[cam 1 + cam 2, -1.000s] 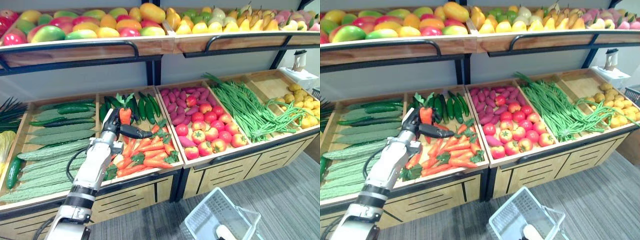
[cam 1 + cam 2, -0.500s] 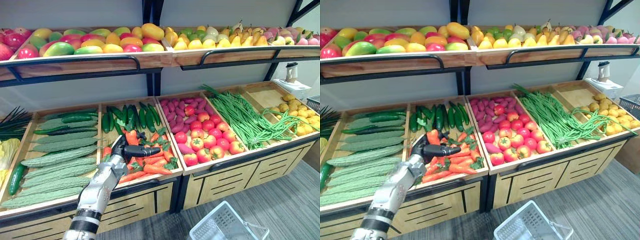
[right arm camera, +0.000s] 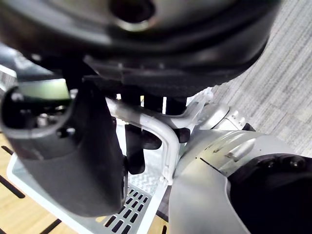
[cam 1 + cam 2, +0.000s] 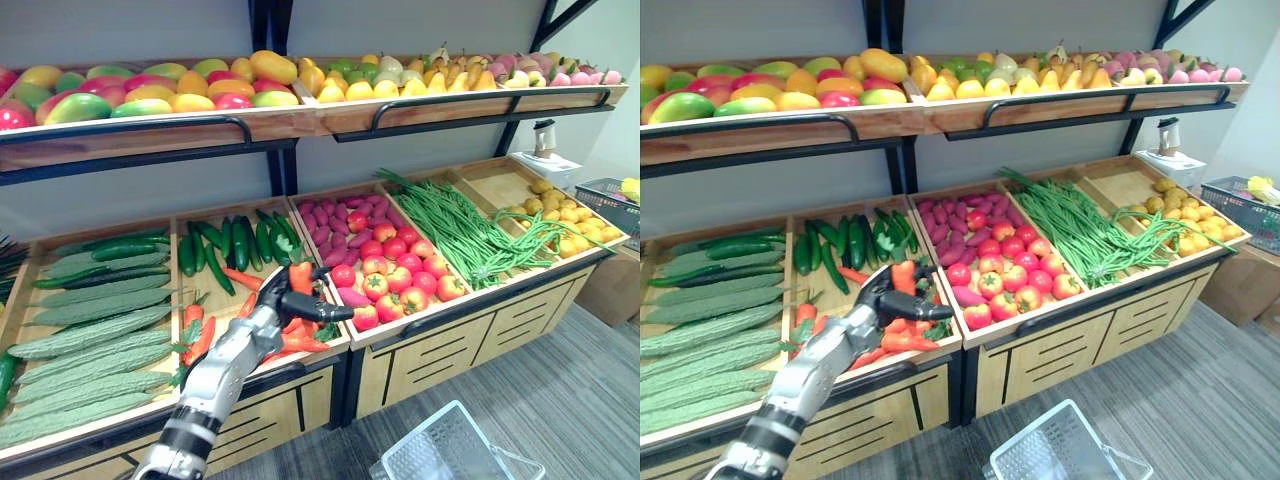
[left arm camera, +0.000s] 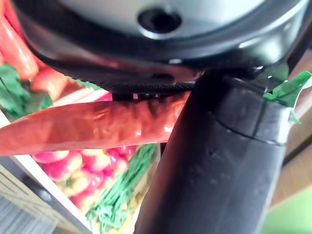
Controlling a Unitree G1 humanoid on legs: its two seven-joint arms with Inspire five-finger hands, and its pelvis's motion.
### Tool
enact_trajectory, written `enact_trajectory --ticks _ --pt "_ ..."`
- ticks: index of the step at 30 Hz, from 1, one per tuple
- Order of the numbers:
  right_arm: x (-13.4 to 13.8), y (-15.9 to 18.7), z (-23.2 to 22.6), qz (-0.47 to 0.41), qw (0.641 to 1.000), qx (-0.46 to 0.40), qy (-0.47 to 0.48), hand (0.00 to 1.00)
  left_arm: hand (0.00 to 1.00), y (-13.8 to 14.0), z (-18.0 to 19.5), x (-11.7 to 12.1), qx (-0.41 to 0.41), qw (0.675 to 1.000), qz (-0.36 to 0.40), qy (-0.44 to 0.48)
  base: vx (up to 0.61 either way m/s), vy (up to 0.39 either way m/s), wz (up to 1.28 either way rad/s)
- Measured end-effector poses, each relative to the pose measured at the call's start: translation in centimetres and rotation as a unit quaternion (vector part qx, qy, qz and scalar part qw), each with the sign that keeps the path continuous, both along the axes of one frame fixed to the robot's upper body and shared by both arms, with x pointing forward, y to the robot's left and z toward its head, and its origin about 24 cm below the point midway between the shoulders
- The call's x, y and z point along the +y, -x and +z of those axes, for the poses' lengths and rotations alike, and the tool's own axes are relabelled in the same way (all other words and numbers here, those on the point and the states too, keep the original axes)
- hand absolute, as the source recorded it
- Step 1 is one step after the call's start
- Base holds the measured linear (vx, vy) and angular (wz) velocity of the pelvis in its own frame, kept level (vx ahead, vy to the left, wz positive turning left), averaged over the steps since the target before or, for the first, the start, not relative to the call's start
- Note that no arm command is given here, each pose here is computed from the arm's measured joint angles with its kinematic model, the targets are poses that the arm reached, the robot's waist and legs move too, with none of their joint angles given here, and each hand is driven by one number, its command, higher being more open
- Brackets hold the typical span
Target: Pick vegetable in the basket
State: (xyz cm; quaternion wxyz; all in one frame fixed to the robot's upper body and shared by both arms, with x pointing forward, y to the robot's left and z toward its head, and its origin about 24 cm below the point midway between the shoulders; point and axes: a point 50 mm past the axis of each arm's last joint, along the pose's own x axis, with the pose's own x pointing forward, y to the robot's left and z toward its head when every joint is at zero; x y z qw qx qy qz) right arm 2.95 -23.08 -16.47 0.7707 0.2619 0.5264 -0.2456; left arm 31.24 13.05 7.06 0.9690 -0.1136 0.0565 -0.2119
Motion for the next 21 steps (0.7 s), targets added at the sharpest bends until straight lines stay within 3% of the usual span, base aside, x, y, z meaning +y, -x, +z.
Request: enact_trajectory --ticks 2,6,11,16,21 --pt "-0.1 0.4 -0.1 -0.026 1.0 0.003 -0.004 0.0 0.0 -0.9 1.9 -1.8 -0.026 0.999 -0.027 0.02 0.01 -0.065 -0.11" --pt "1.2 0.4 -0.3 -0.028 0.999 0.006 -0.023 0.0 0.0 -1.5 3.8 -2.3 -0.058 0.998 -0.025 0.029 0.03 -0.14 -0.76" --pt "-0.2 -1.8 0.4 0.064 0.998 -0.012 0.001 0.0 0.0 -1.0 6.4 -3.1 -0.112 0.993 -0.001 0.035 0.03 0.02 -1.69" --pt "0.2 -3.6 0.8 0.097 0.995 -0.033 -0.006 0.0 0.0 0.5 8.7 -2.5 -0.171 0.985 -0.012 0.03 -0.02 0.218 -1.04" --pt "1.0 -3.4 0.6 0.093 0.995 -0.042 -0.01 0.0 0.0 0.8 7.9 -1.2 -0.17 0.985 0.001 -0.001 -0.09 0.202 -0.32"
